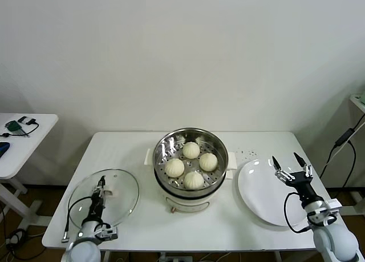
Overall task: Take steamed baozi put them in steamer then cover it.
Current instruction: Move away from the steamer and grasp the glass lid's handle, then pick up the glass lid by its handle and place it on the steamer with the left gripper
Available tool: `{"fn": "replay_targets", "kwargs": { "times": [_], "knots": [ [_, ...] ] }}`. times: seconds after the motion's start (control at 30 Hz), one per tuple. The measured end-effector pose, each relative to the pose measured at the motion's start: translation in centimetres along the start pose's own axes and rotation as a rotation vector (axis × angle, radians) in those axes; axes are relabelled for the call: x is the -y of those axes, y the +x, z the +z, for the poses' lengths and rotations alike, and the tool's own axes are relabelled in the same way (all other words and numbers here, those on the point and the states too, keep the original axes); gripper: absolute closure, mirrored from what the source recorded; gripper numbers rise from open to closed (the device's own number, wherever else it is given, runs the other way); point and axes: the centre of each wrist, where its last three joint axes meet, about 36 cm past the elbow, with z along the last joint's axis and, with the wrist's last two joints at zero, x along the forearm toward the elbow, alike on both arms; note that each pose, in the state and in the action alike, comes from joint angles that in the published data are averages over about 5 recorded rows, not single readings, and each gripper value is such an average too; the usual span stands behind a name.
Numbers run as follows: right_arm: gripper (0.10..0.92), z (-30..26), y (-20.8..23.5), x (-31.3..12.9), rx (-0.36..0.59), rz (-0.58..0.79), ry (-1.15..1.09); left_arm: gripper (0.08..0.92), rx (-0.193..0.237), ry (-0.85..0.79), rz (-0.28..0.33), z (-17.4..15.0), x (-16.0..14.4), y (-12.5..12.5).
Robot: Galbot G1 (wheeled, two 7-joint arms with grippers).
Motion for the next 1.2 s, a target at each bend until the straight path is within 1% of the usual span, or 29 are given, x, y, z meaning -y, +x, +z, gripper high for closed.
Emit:
{"fn": "replay_targets", "kwargs": {
  "times": [0.13, 0.2, 0.37, 0.47, 0.63, 0.8, 0.9, 1.0, 1.2],
  "knots": [
    [0.2, 0.2, -0.2, 0.3, 0.004, 0.002, 0.008, 0.815, -0.005, 0.012, -0.013, 0.2, -1.0, 0.4],
    [0.2, 0.2, -0.3, 0.4, 0.005, 0.003, 0.012, 0.843, -0.008, 0.019, -0.025, 0.3, -1.7, 0.7],
    [0.2, 0.4, -0.6, 0.6, 0.005, 0.0, 0.024, 0.848, -0.02, 0.03, -0.065, 0.7, -3.9, 1.6],
    [0.2, 0.4, -0.8, 0.7, 0.005, -0.001, 0.031, 0.848, -0.03, 0.031, -0.1, 0.9, -5.7, 2.3],
    [0.2, 0.4, -1.2, 0.9, 0.003, -0.006, 0.048, 0.848, -0.053, 0.017, -0.18, 0.8, -9.6, 3.4],
    [0.2, 0.4, -1.6, 1.1, 0.001, -0.011, 0.063, 0.848, -0.069, 0.003, -0.264, -0.1, -13.7, 3.8],
    [0.2, 0.4, -1.9, 1.1, 0.0, -0.01, 0.068, 0.849, -0.062, -0.003, -0.294, -1.2, -15.8, 3.7],
    [0.2, 0.5, -2.1, 1.1, 0.0, -0.008, 0.072, 0.849, -0.042, 0.001, -0.307, -2.9, -17.6, 3.3],
    [0.2, 0.8, -2.3, 1.1, -0.005, -0.001, 0.081, 0.848, 0.011, 0.039, -0.283, -7.6, -20.2, 2.7]
  ]
}}
